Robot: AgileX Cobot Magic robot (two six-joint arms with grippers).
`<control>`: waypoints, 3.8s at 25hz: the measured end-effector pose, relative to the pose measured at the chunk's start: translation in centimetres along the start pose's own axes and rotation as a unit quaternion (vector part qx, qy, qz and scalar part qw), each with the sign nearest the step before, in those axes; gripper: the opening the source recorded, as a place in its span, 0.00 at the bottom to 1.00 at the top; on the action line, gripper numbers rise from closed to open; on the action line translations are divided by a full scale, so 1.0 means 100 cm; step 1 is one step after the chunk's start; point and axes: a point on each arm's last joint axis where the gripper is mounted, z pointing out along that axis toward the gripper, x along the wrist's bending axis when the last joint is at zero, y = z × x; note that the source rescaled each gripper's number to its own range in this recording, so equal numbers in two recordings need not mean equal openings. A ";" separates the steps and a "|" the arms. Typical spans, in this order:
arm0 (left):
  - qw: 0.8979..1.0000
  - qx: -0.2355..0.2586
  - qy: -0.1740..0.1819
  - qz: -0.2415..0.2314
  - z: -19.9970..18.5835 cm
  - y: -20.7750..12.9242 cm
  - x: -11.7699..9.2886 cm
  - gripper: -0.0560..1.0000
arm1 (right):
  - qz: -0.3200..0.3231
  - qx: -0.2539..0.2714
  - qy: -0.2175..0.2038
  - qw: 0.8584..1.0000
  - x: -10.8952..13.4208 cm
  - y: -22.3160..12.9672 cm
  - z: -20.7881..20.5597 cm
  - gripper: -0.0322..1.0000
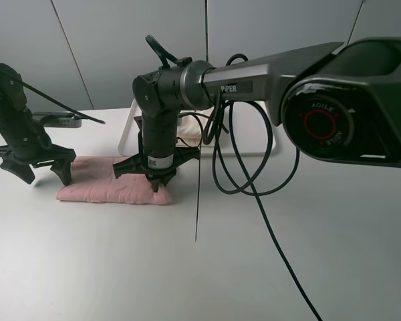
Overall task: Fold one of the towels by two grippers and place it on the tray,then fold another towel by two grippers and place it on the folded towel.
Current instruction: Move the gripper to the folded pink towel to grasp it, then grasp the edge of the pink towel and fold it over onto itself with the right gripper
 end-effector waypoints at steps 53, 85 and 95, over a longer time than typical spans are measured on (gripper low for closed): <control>1.000 0.001 -0.001 0.002 0.000 0.000 0.000 0.99 | 0.058 -0.104 0.347 0.930 0.053 0.022 -0.002 0.08; 0.996 -0.072 -0.052 0.000 -0.094 0.037 0.000 1.00 | 0.110 -0.102 0.372 0.916 0.055 0.025 -0.004 0.29; 0.994 -0.070 -0.079 0.006 -0.095 0.037 -0.005 1.00 | 0.075 -0.138 0.431 0.888 0.063 0.029 -0.015 0.66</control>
